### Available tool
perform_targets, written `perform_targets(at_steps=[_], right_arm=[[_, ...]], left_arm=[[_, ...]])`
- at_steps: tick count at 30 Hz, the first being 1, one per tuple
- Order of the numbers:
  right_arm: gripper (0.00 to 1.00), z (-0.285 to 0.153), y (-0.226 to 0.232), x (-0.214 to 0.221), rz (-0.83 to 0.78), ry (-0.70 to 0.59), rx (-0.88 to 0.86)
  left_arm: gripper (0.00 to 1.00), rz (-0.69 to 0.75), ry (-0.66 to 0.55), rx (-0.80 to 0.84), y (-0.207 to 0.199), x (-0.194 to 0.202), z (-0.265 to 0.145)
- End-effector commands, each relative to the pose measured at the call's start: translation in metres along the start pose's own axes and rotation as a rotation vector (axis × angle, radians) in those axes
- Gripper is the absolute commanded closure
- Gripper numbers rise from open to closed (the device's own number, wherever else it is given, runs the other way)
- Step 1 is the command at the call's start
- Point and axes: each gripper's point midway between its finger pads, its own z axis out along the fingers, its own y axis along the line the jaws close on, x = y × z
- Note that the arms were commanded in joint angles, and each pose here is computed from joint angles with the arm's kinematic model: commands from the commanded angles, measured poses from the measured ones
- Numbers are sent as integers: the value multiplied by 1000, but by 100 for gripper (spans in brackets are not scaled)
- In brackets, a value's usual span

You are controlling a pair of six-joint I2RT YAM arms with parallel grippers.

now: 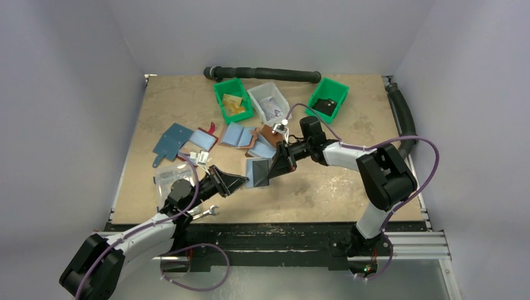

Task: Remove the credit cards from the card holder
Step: Remove the credit card from the card holder.

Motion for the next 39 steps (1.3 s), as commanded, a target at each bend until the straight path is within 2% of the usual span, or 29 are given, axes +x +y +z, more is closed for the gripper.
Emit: perform_targets(at_steps=[1,20,39], right_arm=[[100,-4,3,-10,-46,-1,-21],[100,-4,-4,-6,-54,16,-3],[100,-4,-4,-6,-60,19,-2]], left_arm=[[100,18,-42,49,-3,-2,-10],[100,8,-22,81,-4,2,-11],[100,-10,0,43,7,10,-13]])
